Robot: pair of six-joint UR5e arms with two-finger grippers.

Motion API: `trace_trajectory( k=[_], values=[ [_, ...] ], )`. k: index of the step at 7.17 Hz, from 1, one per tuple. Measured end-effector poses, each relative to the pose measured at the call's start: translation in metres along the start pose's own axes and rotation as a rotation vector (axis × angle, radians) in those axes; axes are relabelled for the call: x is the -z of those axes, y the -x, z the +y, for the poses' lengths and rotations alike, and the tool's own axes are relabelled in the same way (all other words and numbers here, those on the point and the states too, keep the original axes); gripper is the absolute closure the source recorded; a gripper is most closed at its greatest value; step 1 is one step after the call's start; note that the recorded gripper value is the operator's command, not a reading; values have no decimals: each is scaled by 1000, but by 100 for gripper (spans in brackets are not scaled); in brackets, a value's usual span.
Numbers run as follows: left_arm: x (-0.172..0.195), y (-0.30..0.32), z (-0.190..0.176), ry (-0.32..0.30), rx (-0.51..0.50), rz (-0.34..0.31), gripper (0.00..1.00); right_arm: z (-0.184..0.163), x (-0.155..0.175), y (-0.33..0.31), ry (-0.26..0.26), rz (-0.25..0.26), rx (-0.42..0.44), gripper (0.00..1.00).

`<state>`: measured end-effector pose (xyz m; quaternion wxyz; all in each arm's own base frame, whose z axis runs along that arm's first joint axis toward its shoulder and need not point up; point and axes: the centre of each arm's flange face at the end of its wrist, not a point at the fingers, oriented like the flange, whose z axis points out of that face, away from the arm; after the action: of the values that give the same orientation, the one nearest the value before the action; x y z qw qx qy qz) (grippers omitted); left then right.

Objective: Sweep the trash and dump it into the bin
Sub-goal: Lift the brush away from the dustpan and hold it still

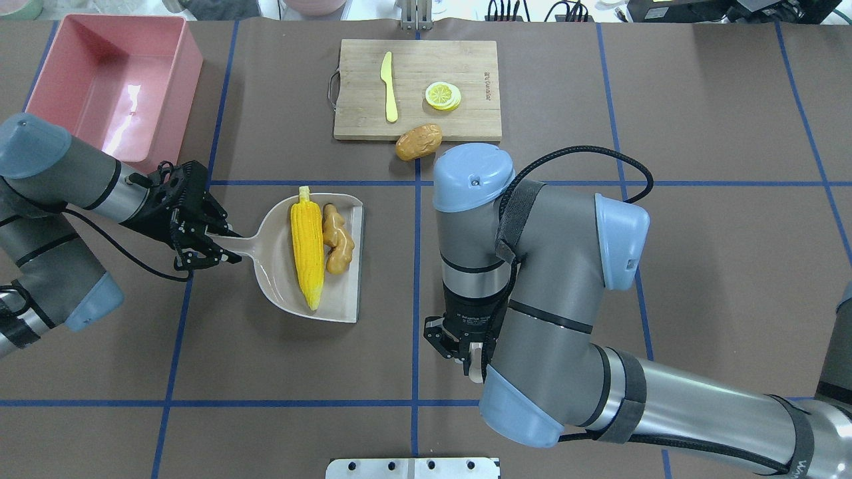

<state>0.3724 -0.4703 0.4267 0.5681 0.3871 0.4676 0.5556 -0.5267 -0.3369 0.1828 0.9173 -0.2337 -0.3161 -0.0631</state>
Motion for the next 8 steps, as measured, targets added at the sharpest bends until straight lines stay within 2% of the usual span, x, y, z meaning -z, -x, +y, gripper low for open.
trace_trajectory(
  k=[8],
  values=[
    [1, 0, 0, -1, 1, -1, 100, -24, 2, -30, -41, 26, 10, 100]
  ],
)
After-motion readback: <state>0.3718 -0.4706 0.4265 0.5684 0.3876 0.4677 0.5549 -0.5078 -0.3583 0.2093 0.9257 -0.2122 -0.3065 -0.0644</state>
